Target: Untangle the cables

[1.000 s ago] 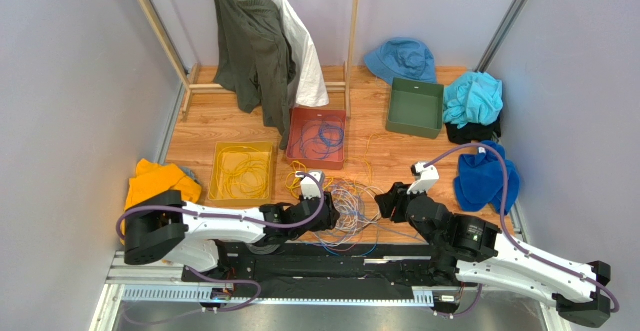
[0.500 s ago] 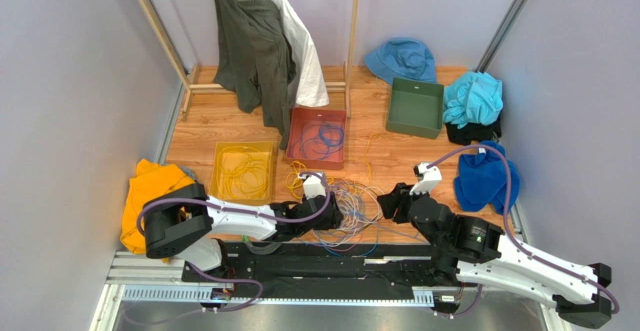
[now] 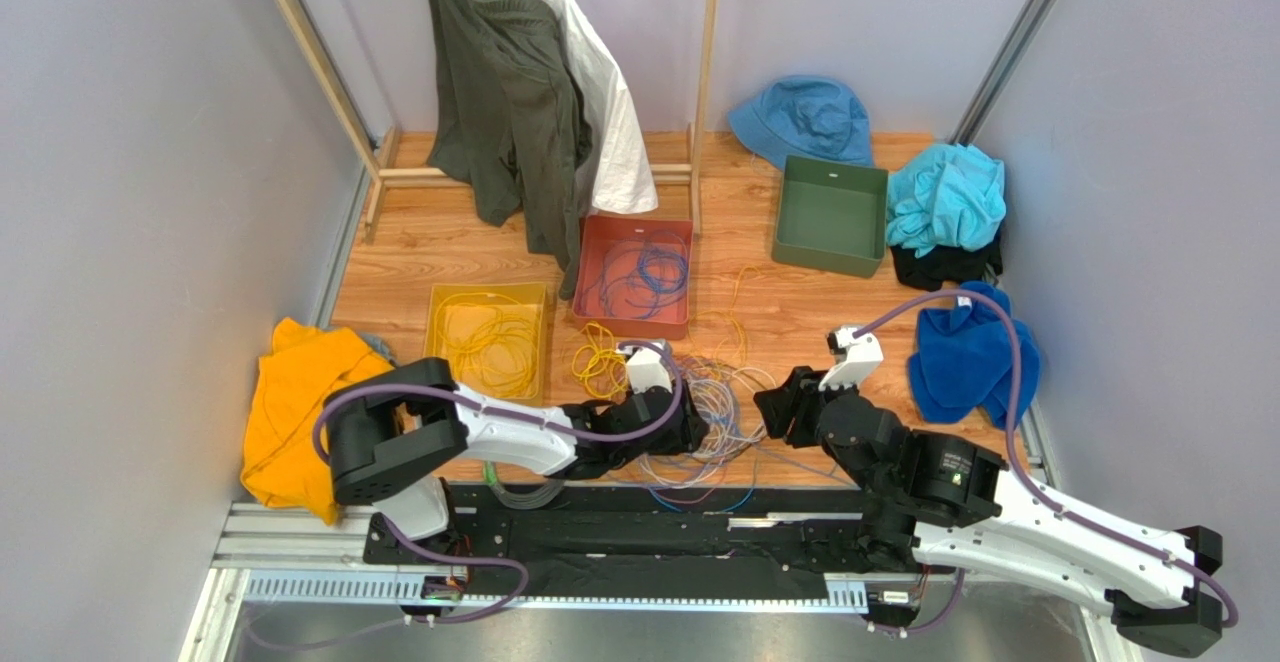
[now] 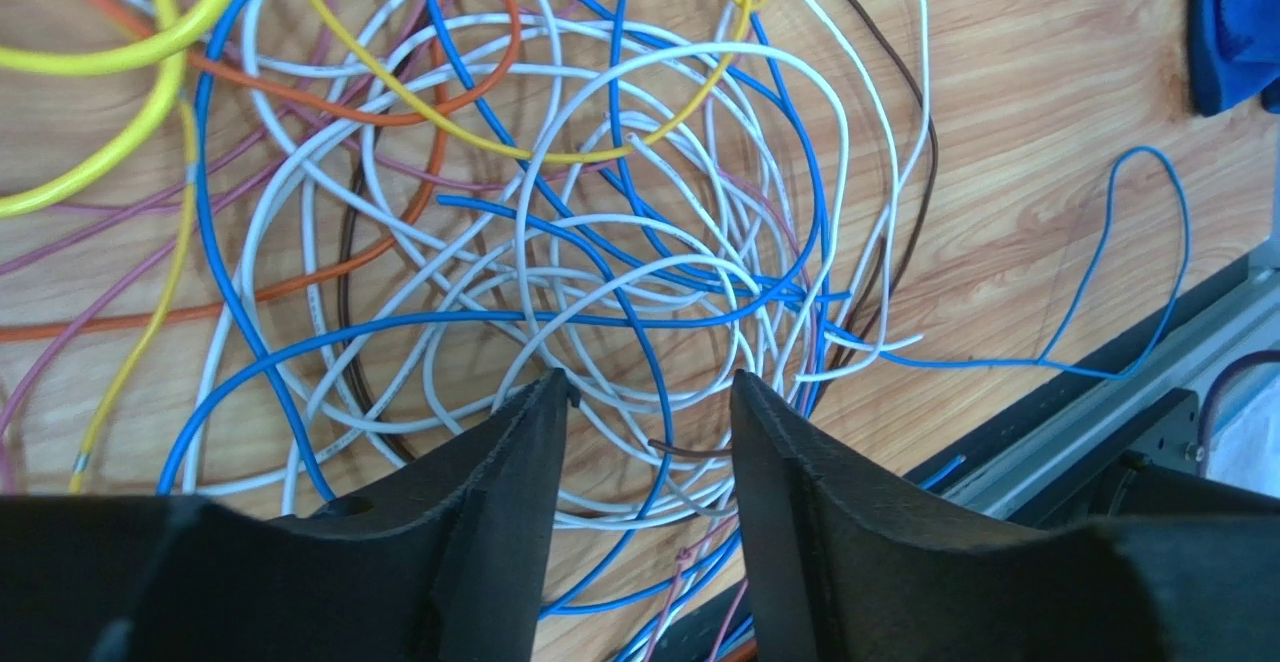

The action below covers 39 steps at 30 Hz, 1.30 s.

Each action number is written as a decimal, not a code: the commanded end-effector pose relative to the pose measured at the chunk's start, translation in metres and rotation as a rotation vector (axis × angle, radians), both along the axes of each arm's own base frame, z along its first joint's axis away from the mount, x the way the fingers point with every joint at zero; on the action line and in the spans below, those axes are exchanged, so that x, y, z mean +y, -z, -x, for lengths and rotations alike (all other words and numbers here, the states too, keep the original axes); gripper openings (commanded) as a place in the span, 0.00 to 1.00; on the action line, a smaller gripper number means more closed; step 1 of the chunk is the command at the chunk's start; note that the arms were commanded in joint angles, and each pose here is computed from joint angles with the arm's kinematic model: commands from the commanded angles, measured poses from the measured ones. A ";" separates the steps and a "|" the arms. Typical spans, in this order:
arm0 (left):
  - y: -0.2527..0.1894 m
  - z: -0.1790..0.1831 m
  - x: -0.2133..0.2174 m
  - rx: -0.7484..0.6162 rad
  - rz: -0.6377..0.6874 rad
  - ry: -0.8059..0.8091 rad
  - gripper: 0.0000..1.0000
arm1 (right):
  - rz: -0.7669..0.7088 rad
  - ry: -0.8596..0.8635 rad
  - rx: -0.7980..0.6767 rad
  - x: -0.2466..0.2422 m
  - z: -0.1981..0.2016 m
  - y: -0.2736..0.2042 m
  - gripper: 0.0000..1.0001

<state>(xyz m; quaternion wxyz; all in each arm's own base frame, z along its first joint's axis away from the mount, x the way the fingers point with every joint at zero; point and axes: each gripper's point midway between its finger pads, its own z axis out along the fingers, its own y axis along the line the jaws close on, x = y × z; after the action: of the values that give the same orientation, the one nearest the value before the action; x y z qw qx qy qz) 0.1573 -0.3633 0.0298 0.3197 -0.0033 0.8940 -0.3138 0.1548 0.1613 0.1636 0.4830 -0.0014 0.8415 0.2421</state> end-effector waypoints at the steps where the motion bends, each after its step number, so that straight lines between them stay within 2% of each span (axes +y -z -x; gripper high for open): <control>1: 0.023 0.007 -0.009 0.036 -0.050 0.059 0.50 | -0.028 0.019 -0.011 0.000 -0.002 -0.001 0.44; 4: 0.029 0.007 -0.016 0.045 -0.050 0.075 0.34 | -0.026 0.021 -0.009 0.000 -0.002 0.000 0.44; 5: 0.031 0.007 -0.017 0.046 -0.056 0.078 0.16 | -0.025 0.021 -0.009 0.000 -0.002 0.001 0.44; 8: 0.036 0.007 -0.018 0.049 -0.075 0.085 0.00 | -0.021 0.025 -0.010 -0.001 -0.003 0.001 0.43; 13: 0.027 0.006 -0.016 0.029 -0.065 0.090 0.00 | -0.029 0.024 -0.015 -0.002 -0.002 -0.002 0.43; 16: -0.006 0.003 -0.006 -0.033 -0.048 0.097 0.00 | -0.027 0.023 -0.016 -0.004 -0.002 -0.004 0.43; 17: -0.039 0.001 -0.006 -0.078 0.009 0.100 0.00 | -0.029 0.027 -0.019 -0.005 -0.002 -0.004 0.43; 19: -0.067 -0.001 0.005 -0.145 -0.006 0.118 0.00 | -0.037 0.029 -0.023 -0.006 -0.002 -0.005 0.42; 20: -0.110 -0.003 0.005 -0.203 0.065 0.119 0.00 | -0.036 0.032 -0.027 -0.006 -0.002 -0.005 0.42; 22: -0.140 -0.005 0.018 -0.276 0.042 0.135 0.00 | -0.047 0.030 -0.032 -0.005 -0.003 -0.006 0.42; 23: -0.177 -0.006 0.022 -0.326 0.094 0.128 0.00 | -0.043 0.028 -0.033 -0.005 -0.003 -0.004 0.42; 25: -0.198 -0.008 0.035 -0.378 0.064 0.136 0.00 | -0.049 0.018 -0.034 -0.002 -0.003 -0.005 0.41; 26: -0.227 -0.008 0.039 -0.415 0.104 0.128 0.00 | -0.047 0.013 -0.034 -0.001 -0.003 -0.005 0.41; 28: -0.243 -0.008 0.049 -0.451 0.078 0.137 0.00 | -0.046 -0.001 -0.037 0.002 -0.002 -0.006 0.41; 32: -0.304 -0.009 0.062 -0.551 0.102 0.139 0.00 | -0.061 -0.066 -0.057 0.015 0.000 -0.013 0.42; 37: -0.367 -0.012 0.072 -0.639 0.098 0.137 0.00 | -0.164 -0.128 -0.134 0.029 0.001 -0.033 0.44; 39: -0.377 -0.013 0.073 -0.658 0.086 0.141 0.00 | -0.221 -0.161 -0.188 0.031 0.004 -0.051 0.44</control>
<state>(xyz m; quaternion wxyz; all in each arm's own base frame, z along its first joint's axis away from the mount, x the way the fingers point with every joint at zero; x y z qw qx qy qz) 0.1671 -0.3023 0.3885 0.5449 0.1111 0.7294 -0.3984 0.1527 0.1787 0.1773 0.5012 -0.0266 0.8110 0.3006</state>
